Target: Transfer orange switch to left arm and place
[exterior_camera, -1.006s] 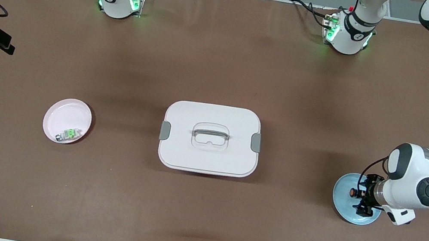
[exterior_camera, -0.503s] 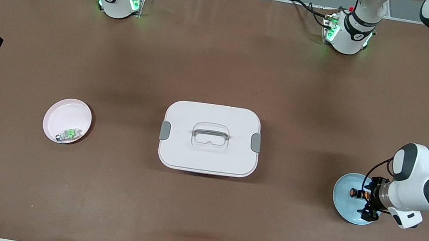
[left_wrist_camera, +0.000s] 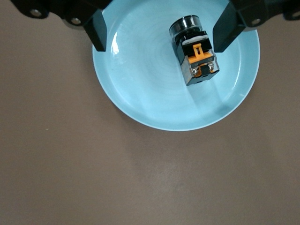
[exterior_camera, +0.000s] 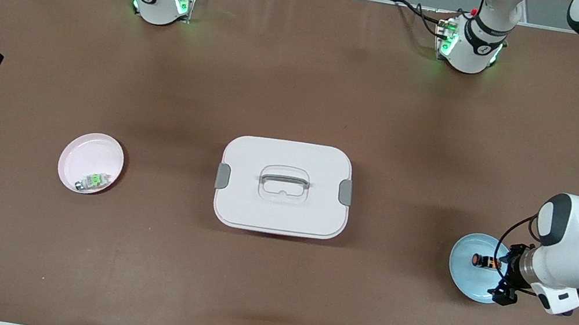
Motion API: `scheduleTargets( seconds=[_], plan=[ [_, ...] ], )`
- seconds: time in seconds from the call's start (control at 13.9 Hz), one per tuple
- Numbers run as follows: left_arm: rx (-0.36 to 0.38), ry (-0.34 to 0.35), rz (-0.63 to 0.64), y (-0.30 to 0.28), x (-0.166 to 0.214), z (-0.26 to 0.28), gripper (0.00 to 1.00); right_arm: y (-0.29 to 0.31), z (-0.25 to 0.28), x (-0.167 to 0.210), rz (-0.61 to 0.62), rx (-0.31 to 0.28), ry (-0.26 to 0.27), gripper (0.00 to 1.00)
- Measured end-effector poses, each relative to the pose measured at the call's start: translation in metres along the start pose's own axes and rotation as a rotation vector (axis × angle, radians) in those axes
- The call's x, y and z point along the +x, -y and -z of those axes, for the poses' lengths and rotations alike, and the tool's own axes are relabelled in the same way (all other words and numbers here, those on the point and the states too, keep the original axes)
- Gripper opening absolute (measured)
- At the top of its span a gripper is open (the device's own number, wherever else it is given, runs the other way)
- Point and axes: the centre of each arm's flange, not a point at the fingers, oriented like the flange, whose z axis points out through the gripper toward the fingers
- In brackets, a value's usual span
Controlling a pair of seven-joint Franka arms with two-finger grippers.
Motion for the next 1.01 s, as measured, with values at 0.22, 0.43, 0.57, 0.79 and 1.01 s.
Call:
scheduleTargets(
  seconds=[0.22,0.43,0.57,0.79,1.01],
  plan=[
    [0.003,-0.046,-0.091,0.004,0.01,0.02,1.0,0.0,-0.001,0.0,0.0,0.0,0.0,1.0],
    [0.025,-0.058,-0.173,0.011,0.011,0.029,1.0,-0.001,-0.001,0.0,-0.001,0.0,0.0,1.0],
    [0.035,-0.061,-0.261,0.018,0.012,0.036,1.0,-0.004,-0.001,0.0,-0.009,0.0,0.0,1.0],
    [0.06,-0.087,-0.4,0.031,0.02,0.05,1.0,-0.008,-0.001,0.0,-0.014,0.0,0.001,1.0],
    [0.082,-0.119,-0.514,0.036,0.01,0.068,1.0,-0.007,-0.002,0.0,-0.014,0.002,0.0,1.0]
  ],
)
